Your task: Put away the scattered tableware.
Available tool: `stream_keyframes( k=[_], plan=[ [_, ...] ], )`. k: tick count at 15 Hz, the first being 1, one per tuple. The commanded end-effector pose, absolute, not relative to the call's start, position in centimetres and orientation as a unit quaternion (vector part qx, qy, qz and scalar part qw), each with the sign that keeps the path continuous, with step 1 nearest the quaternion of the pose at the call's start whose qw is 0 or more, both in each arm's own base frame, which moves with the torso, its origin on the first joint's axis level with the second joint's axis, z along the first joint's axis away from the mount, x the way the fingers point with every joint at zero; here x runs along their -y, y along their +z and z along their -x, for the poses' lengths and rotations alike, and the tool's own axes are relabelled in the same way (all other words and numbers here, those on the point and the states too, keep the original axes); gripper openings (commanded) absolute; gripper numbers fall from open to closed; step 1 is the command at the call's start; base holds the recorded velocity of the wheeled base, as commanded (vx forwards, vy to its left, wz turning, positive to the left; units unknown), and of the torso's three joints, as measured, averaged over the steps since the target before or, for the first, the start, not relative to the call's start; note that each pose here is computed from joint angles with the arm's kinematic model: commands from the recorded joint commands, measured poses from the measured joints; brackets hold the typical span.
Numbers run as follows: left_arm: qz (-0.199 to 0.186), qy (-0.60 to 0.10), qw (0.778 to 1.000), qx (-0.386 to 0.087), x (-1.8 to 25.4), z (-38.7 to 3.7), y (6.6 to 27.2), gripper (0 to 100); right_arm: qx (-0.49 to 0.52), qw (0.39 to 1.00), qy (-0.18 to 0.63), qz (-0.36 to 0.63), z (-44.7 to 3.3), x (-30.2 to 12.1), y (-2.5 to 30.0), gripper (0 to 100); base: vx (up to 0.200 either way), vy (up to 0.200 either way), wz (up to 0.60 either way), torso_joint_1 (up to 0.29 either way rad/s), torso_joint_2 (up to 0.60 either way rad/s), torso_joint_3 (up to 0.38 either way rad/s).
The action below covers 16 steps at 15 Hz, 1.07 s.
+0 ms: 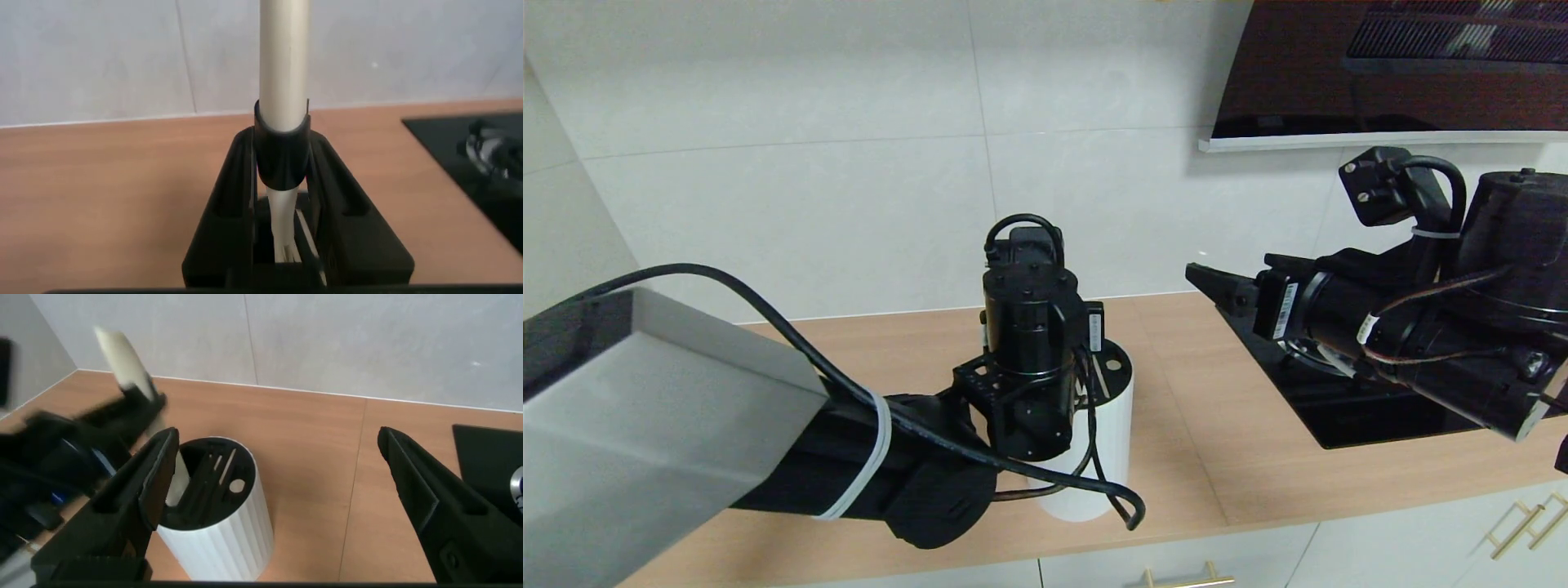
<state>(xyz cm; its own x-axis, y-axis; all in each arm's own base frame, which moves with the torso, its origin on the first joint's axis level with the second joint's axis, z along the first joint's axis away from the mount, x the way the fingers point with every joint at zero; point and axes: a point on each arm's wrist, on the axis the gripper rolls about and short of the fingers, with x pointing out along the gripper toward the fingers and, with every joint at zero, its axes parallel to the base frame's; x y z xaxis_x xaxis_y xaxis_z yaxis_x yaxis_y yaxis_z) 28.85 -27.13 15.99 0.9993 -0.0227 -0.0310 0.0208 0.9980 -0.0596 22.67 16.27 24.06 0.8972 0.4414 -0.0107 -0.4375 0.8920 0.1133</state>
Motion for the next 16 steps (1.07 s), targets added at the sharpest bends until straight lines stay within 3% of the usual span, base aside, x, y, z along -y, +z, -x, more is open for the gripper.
stream_keyframes(
  k=[1, 7, 8, 16],
  plan=[
    [0.024, -0.011, 0.999, -0.022, 27.38, -28.99, 15.23, 0, -0.019, 0.973, 0.226, -0.054, -22.71, -16.29, 24.01, 100, 0.000, 0.000, 0.00, 0.000, 0.00, 0.000],
    [0.021, -0.010, 0.999, -0.026, 27.19, -28.81, 15.07, 0, -0.019, 0.972, 0.227, -0.053, -22.74, -16.37, 23.91, 100, 0.000, 0.000, 0.00, 0.000, 0.00, 0.000],
    [0.021, -0.010, 0.999, -0.026, 27.19, -28.81, 15.07, 100, -0.019, 0.972, 0.227, -0.053, -22.74, -16.37, 23.91, 100, 0.000, 0.000, 0.00, 0.000, 0.00, 0.000],
    [0.023, -0.010, 0.999, -0.024, 27.11, -28.73, 15.28, 100, -0.020, 0.972, 0.227, -0.053, -22.76, -16.38, 23.84, 100, 0.000, 0.000, 0.00, 0.000, 0.00, 0.000]
  ],
)
